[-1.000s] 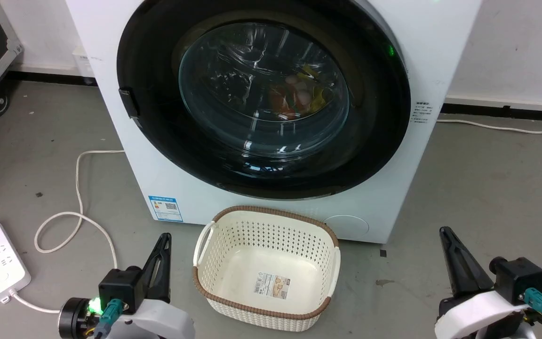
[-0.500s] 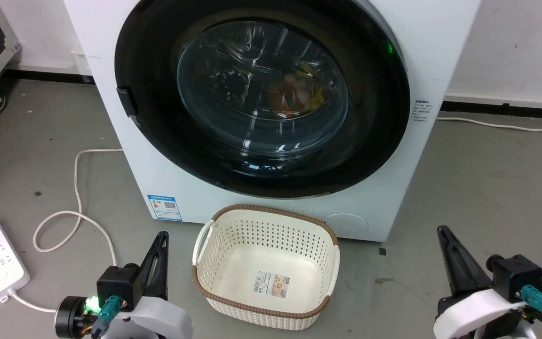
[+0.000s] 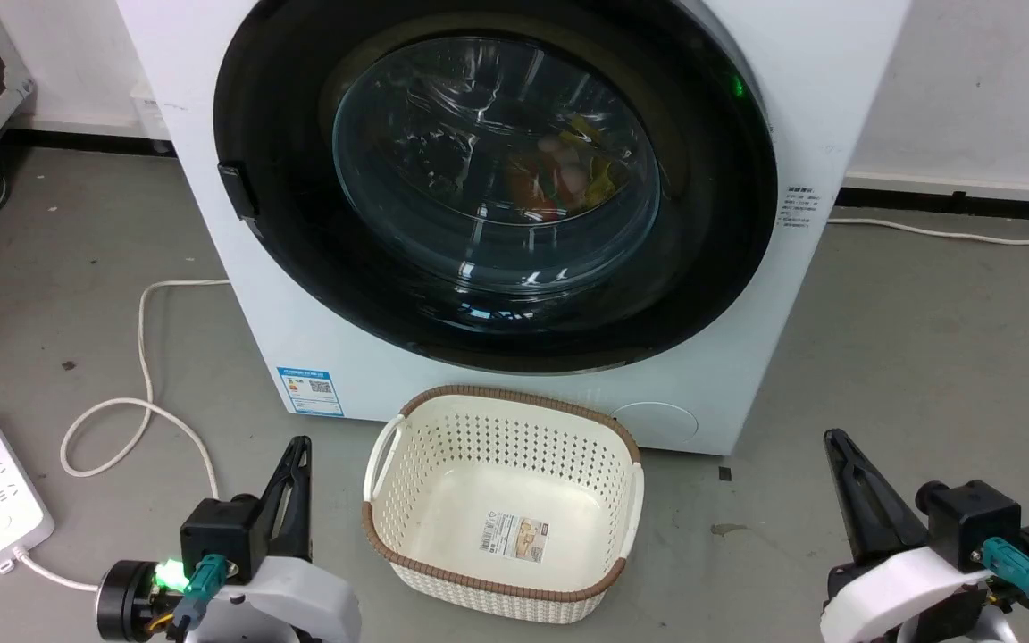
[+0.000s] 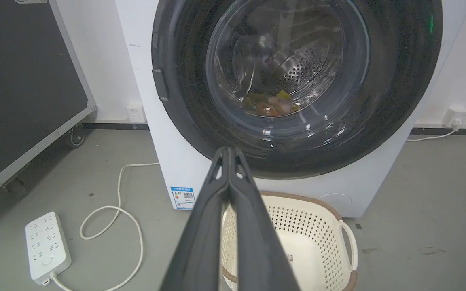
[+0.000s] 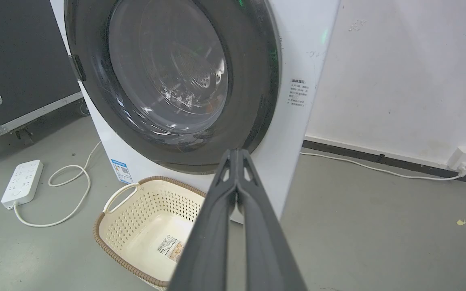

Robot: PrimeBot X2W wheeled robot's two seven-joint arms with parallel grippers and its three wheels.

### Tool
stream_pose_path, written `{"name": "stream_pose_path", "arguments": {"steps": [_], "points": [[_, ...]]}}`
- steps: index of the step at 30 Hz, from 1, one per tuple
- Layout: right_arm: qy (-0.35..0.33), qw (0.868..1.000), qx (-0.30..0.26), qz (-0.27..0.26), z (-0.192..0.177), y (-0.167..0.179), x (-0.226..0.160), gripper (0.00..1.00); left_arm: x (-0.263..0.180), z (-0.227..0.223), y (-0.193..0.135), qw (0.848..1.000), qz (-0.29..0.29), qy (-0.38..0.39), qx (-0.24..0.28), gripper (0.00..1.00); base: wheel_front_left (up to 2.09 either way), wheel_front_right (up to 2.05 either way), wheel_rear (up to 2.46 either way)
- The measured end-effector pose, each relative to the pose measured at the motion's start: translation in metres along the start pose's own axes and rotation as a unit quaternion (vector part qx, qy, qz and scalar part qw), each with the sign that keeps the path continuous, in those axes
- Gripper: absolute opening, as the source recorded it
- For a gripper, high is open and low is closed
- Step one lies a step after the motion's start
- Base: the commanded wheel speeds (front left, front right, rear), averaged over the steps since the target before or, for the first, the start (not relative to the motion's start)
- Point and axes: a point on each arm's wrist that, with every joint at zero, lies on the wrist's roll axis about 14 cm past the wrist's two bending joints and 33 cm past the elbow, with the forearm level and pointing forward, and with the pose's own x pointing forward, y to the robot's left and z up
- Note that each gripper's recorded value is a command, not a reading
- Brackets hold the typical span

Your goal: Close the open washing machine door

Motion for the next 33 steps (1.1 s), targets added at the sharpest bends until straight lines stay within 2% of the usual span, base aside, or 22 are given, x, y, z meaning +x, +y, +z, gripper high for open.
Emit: {"name": "stream_pose_path", "arguments": {"steps": [33], "points": [[0.019, 1.000, -0.015, 0.005, -0.0005, 0.0036, 0.0003, 0.00, 0.0022, -0.0001, 0.0076, 1.000, 0.020, 0.017, 0.014, 0.00, 0.00, 0.00, 0.00]]}}
